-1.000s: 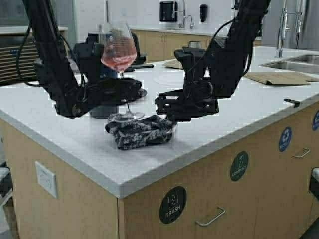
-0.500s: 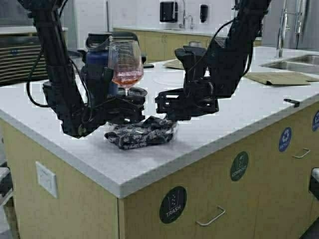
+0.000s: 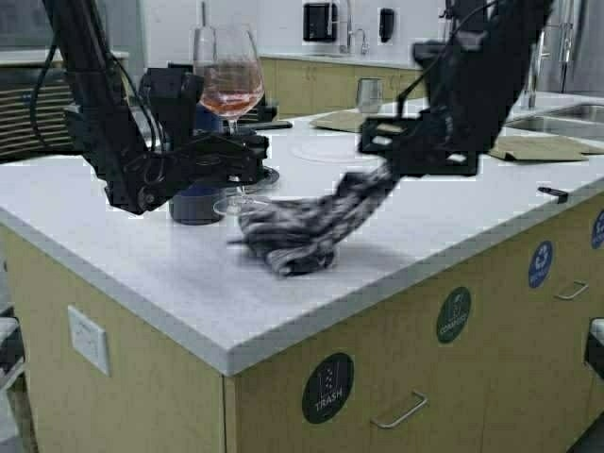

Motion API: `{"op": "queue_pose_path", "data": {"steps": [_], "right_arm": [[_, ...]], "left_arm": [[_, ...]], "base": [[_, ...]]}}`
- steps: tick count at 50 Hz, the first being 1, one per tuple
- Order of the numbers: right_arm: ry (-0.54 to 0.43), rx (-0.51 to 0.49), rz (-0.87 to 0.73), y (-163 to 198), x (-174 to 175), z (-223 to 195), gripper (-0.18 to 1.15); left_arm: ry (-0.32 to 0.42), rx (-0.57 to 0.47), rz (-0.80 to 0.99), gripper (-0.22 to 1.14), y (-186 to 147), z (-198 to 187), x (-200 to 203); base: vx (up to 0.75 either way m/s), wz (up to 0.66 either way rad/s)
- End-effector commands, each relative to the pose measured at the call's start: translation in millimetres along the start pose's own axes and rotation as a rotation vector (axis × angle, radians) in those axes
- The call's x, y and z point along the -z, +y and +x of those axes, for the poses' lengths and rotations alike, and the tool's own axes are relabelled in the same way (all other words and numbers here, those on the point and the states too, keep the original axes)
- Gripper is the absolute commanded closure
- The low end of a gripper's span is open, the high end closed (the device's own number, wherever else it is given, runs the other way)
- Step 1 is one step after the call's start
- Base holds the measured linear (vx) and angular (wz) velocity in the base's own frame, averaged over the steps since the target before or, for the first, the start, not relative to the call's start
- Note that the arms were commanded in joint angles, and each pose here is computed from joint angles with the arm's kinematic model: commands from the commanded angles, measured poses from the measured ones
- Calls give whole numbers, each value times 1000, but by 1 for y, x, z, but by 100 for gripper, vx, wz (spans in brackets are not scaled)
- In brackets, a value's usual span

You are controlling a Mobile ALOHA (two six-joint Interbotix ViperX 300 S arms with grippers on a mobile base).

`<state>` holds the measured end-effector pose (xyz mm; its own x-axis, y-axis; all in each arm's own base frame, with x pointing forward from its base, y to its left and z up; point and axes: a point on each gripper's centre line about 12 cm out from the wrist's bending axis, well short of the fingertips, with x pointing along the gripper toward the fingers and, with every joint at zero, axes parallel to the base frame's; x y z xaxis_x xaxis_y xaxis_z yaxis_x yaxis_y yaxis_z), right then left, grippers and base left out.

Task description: Get the cloth and wipe up the spill under the wine glass

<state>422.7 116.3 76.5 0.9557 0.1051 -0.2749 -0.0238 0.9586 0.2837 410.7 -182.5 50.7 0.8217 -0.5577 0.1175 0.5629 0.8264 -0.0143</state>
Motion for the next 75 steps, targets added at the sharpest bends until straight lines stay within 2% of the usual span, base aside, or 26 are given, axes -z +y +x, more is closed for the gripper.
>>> {"op": "queue_pose_path", "data": {"steps": [1, 8, 35, 40, 50, 62, 75], "right_arm": [[-170, 35, 57, -15, -53, -14, 90], [-244, 55, 67, -27, -72, -19, 90], [-230, 54, 55, -28, -65, -14, 90], [-226, 53, 52, -28, -64, -14, 90], [-219, 55, 49, -29, -61, -13, 90], [-210, 52, 43, -29, -58, -14, 90], [-204, 38, 32, -28, -56, -15, 90]], "left_arm": [[-28, 11, 9, 79, -1, 8, -4], [-1, 16, 2, 78, -2, 7, 15], [54, 48, -8, 75, -4, 2, 62], [60, 55, -3, 65, -5, 1, 65], [71, 56, 22, 36, -6, -2, 72], [34, 53, 86, 5, -7, -8, 73], [21, 28, 87, 1, -10, -34, 65]], "base": [[0, 0], [0, 0], [0, 0], [0, 0], [0, 0], [0, 0], [0, 0]]}}
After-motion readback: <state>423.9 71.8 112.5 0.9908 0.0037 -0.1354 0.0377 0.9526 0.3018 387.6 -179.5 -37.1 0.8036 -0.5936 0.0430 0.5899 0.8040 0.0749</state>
